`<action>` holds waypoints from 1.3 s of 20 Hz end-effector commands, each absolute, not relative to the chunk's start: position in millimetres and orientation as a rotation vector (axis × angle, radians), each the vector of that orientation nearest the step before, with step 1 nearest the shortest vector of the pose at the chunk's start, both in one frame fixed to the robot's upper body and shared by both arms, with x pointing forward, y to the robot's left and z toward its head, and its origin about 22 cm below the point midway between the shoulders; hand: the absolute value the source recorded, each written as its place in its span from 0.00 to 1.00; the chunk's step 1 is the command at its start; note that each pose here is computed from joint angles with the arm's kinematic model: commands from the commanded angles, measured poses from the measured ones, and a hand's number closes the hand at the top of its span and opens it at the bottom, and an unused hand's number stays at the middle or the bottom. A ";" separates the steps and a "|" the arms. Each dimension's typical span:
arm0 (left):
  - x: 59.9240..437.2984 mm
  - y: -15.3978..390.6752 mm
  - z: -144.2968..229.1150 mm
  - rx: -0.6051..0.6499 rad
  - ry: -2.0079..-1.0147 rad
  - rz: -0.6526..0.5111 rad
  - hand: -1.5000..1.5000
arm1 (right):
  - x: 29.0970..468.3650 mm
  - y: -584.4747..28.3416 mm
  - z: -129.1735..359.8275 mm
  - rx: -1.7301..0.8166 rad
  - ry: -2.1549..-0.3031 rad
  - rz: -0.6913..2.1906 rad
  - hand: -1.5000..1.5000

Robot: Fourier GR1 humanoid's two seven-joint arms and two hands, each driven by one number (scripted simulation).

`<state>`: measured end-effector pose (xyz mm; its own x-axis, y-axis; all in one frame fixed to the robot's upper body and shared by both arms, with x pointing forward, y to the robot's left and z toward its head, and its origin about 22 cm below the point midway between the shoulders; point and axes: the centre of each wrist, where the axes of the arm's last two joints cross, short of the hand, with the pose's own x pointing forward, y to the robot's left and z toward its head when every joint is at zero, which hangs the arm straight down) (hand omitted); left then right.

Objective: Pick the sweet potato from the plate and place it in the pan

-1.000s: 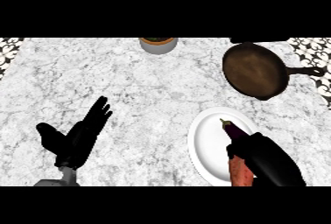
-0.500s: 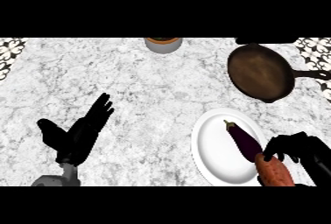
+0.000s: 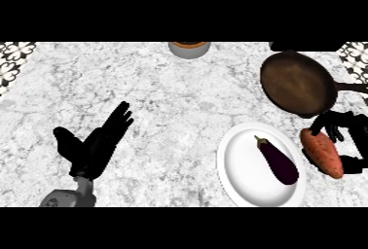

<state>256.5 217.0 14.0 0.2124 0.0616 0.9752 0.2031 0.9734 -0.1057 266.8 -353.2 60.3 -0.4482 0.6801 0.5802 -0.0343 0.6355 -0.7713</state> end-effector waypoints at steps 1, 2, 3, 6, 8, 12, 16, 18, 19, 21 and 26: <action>250.1 220.7 18.7 -0.243 -1.362 -0.086 0.50 | 298.8 -351.4 35.9 -0.614 -1.873 0.936 1.00; 266.3 215.6 13.0 -0.236 -1.349 -0.105 0.50 | 317.0 -365.3 47.4 -0.625 -1.876 0.913 1.00; 272.5 223.9 20.9 -0.236 -1.375 -0.096 0.50 | 318.1 -339.7 27.0 -0.628 -1.900 0.906 1.00; 252.9 222.5 21.8 -0.258 -1.375 -0.092 0.50 | 348.3 -361.6 39.5 -0.715 -1.926 0.804 1.00; 259.5 197.4 21.0 -0.267 -1.366 -0.114 0.50 | 361.4 -354.3 31.8 -0.782 -1.914 0.686 1.00; 263.8 210.6 13.4 -0.260 -1.365 -0.119 0.50 | 386.0 -355.3 36.6 -0.813 -1.929 0.600 1.00; 264.7 206.3 17.4 -0.277 -1.364 -0.138 0.50 | 399.8 -363.6 44.3 -0.834 -1.925 0.573 1.00; 270.3 214.2 24.2 -0.270 -1.376 -0.144 0.50 | 394.3 -386.0 49.6 -0.836 -1.943 0.531 1.00; 262.7 195.4 22.2 -0.287 -1.378 -0.147 0.50 | 397.5 -366.2 35.3 -0.869 -1.924 0.565 1.00; 267.8 202.5 21.4 -0.276 -1.377 -0.144 0.50 | 397.5 -365.4 30.7 -0.849 -1.931 0.569 1.00; 267.0 185.2 22.3 -0.302 -1.394 -0.180 0.50 | 390.1 -398.6 41.7 -0.978 -1.642 0.709 0.00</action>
<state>265.1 193.4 21.0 0.1778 0.0548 0.9825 0.2833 0.9533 -0.1044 393.3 -380.6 35.2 -0.2553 0.7976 0.5465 0.3176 0.6031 -0.7317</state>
